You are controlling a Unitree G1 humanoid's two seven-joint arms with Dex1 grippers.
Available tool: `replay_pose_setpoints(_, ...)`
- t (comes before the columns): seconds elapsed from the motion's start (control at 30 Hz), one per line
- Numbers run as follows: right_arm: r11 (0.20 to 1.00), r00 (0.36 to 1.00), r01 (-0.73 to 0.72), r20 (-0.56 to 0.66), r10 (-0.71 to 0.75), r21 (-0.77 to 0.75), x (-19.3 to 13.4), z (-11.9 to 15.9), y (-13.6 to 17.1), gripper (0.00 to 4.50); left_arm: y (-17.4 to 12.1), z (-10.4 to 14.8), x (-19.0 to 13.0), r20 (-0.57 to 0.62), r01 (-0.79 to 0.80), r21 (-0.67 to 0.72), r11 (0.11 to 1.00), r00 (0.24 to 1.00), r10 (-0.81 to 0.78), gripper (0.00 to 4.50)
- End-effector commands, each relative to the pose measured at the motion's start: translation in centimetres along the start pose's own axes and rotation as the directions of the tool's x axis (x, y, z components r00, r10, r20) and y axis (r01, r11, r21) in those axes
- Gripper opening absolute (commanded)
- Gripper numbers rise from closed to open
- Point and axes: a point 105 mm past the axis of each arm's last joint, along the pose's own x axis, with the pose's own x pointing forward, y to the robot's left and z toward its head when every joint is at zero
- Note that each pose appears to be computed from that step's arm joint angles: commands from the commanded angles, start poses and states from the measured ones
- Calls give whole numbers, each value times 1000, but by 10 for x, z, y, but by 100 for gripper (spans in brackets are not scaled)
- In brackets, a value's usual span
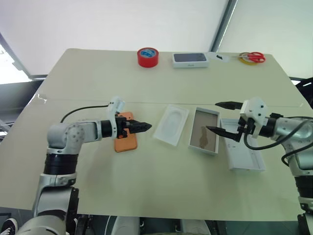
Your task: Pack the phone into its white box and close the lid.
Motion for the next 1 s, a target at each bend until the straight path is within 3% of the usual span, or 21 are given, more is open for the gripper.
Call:
replay_pose_setpoints(0.03,998,999,21,44,-18,-54,-1,17,-3,450,-5,2,12,-21,19,-9,1000,1000,-19,447)
replay_pose_setpoints(0.3,998,999,29,41,-27,-57,-2,16,-2,450,-14,-9,26,-61,76,-49,996,995,-79,447)
replay_pose_setpoints(0.4,998,999,30,38,-28,-59,-2,16,-1,450,-10,-16,31,-58,64,-70,995,996,-69,365)
replay_pose_setpoints(0.7,997,999,34,34,-32,-66,-2,16,0,450,-3,-18,31,-18,64,-131,989,998,-67,365)
replay_pose_setpoints(0.8,997,999,36,35,-34,-70,-2,17,-1,450,-5,-18,30,0,97,-179,979,995,-99,281)
replay_pose_setpoints(0.87,997,999,37,35,-34,-72,-2,17,-1,450,-2,-18,29,14,97,-206,974,995,-96,189)
replay_pose_setpoints(1.0,996,999,37,37,-35,-75,-2,18,0,450,-1,-16,27,50,124,-264,956,992,-115,189)
